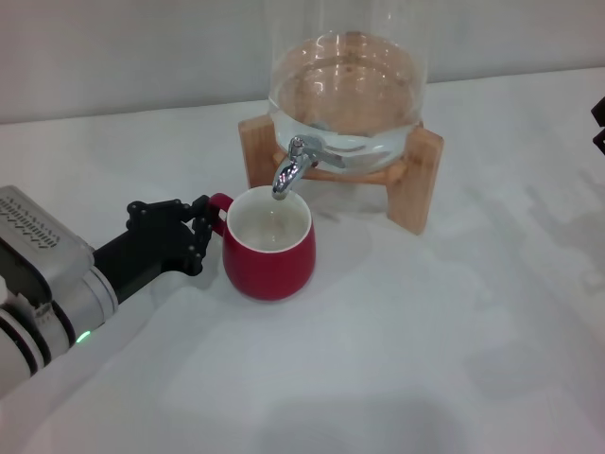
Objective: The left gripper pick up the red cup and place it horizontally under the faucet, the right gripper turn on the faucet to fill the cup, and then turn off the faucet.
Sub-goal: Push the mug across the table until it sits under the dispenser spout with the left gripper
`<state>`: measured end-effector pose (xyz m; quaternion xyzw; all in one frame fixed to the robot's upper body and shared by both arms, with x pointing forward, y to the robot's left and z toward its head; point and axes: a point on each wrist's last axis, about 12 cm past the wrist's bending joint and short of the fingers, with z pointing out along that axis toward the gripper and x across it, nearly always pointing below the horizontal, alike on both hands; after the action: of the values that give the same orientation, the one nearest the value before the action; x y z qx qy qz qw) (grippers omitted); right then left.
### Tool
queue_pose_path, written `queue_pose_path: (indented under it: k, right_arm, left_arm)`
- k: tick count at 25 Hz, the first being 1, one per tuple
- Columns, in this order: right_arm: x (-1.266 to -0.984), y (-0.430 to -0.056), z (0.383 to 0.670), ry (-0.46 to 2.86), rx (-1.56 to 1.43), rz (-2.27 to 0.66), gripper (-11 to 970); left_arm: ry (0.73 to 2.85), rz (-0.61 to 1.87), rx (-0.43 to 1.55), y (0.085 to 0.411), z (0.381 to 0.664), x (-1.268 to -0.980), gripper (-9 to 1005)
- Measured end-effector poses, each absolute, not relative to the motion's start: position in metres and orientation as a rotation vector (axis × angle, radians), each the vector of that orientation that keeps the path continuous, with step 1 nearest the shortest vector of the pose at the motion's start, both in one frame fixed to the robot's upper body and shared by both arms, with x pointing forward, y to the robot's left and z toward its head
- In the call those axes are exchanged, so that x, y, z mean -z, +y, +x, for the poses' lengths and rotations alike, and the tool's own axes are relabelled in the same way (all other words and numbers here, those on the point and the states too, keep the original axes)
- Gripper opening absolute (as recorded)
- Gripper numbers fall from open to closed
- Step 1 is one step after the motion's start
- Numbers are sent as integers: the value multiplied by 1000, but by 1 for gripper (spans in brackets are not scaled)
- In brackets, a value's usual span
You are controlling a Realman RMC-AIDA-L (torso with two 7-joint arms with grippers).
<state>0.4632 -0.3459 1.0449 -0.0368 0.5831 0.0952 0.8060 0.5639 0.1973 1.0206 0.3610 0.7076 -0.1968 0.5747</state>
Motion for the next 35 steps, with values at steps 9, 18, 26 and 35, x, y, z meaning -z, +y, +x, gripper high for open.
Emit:
queue_pose_path:
  k: [9, 18, 26, 35]
  right_arm:
    - [-1045, -345, 464, 1246, -205, -80, 872]
    - [-1045, -345, 464, 1246, -205, -80, 873]
    - [-1046, -345, 465, 1243, -207, -80, 873]
    - [-1046, -345, 465, 1243, -208, -80, 873]
  left_arm:
    - [1674, 854, 454, 198, 563, -1018, 142]
    - [1699, 857, 435, 199, 565, -1016, 152]
    - [1717, 857, 432, 197, 567, -1016, 161]
    - [1724, 864, 450, 196, 568, -1016, 184]
